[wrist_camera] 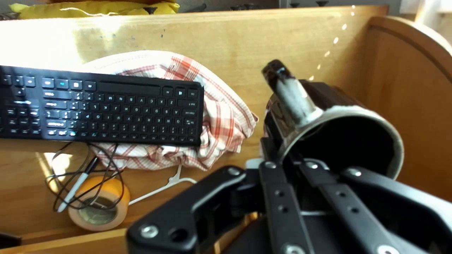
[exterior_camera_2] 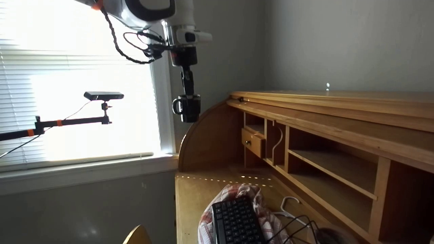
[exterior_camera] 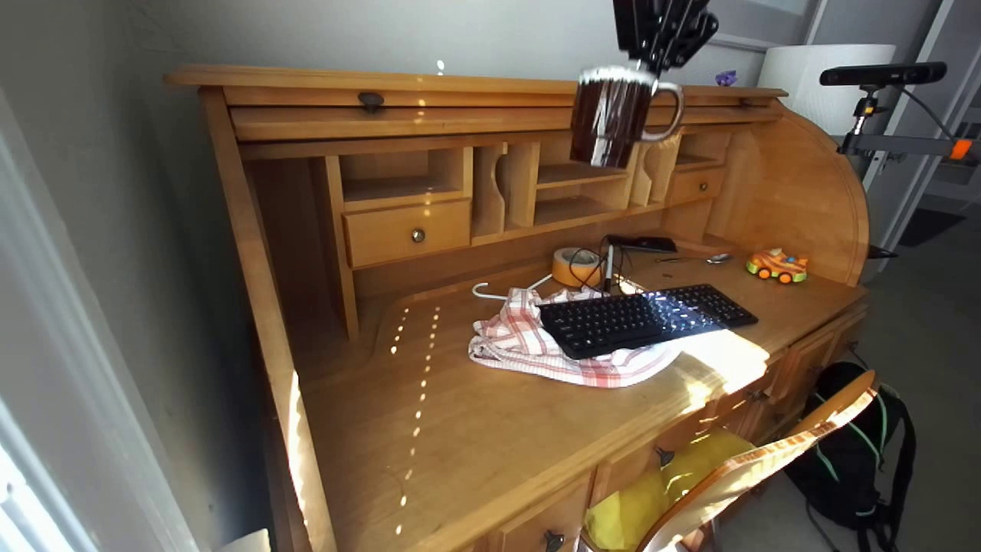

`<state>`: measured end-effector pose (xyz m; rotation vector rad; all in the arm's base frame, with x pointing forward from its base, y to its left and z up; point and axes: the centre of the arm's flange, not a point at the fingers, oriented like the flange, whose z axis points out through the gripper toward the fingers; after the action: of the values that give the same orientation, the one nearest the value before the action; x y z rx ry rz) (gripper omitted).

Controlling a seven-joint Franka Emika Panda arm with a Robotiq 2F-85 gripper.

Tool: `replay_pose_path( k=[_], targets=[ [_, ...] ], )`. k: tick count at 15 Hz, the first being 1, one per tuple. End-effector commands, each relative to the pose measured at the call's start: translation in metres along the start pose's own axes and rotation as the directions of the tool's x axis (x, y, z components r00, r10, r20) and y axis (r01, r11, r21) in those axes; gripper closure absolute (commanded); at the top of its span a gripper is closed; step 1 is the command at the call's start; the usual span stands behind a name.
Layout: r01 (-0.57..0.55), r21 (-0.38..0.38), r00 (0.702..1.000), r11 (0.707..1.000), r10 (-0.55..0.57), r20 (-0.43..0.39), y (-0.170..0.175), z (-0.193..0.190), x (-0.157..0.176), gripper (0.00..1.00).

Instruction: Put the mug on the top part of the desk

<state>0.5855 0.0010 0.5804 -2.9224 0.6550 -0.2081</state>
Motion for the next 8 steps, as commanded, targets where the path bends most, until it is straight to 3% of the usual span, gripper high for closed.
replay_pose_path(
  k=[1,4,7,8],
  targets=[
    [-0.194,0.033,0.98,0.98,0.195,-0.032,0.004,-0.087,0.048,0.98],
    [-0.34,0.066,0.933,0.938,0.346,-0.104,0.02,-0.144,0.081,0.98],
    [-0.481,0.097,0.86,0.871,0.49,-0.142,0.035,-0.175,0.112,0.98],
    [-0.396,0.094,0.901,0.913,0.406,-0.153,0.049,-0.142,0.058,0.93]
  ],
)
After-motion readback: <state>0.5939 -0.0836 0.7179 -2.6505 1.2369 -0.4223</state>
